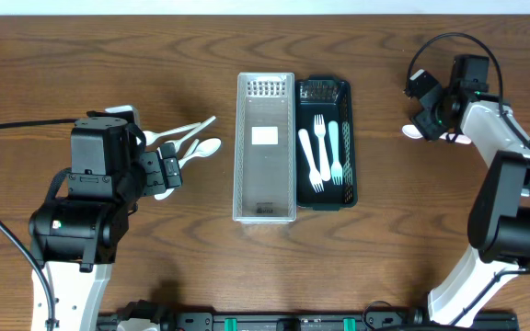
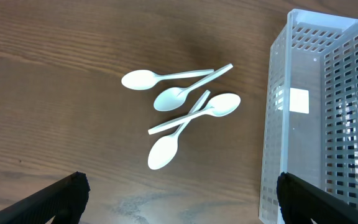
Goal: Pack container
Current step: 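Grasp the white spoon on the right with the right gripper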
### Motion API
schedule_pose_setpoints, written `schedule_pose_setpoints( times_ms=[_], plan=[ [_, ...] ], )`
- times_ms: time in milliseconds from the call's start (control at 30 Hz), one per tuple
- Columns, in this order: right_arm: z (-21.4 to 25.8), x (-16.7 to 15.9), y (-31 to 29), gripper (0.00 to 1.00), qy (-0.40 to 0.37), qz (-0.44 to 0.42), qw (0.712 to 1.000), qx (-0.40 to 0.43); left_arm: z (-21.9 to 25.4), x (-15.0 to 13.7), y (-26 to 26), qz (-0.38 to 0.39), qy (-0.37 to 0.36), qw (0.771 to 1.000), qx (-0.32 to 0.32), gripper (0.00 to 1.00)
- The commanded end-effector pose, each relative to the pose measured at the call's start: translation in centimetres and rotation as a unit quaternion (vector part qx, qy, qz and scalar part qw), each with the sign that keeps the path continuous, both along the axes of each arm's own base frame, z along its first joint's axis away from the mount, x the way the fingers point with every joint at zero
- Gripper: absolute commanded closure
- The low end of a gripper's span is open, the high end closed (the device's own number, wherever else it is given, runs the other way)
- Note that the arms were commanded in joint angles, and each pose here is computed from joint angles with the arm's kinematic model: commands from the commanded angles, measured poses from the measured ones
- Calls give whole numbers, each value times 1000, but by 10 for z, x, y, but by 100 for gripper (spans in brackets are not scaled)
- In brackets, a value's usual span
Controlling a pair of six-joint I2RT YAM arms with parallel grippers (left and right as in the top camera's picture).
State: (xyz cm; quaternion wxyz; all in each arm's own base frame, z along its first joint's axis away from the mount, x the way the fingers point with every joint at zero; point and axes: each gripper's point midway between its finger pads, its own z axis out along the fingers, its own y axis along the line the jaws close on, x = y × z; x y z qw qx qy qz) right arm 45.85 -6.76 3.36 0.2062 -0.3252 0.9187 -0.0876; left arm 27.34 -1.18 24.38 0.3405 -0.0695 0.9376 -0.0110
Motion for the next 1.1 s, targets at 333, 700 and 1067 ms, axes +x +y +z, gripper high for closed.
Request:
schedule_pose_setpoints(
  times_ms=[333,700,1067],
  plan=[
    [4,-21,-13,37,31,61,997,-23,8,2,0,-7,-9,1000,5,2],
    [-17,-28,-20,40,46,52,997,27,8,2,0,-7,-9,1000,5,2],
    [-45,-35,-16,49,77,49,995,43,8,2,0,-7,-9,1000,5,2]
  ],
)
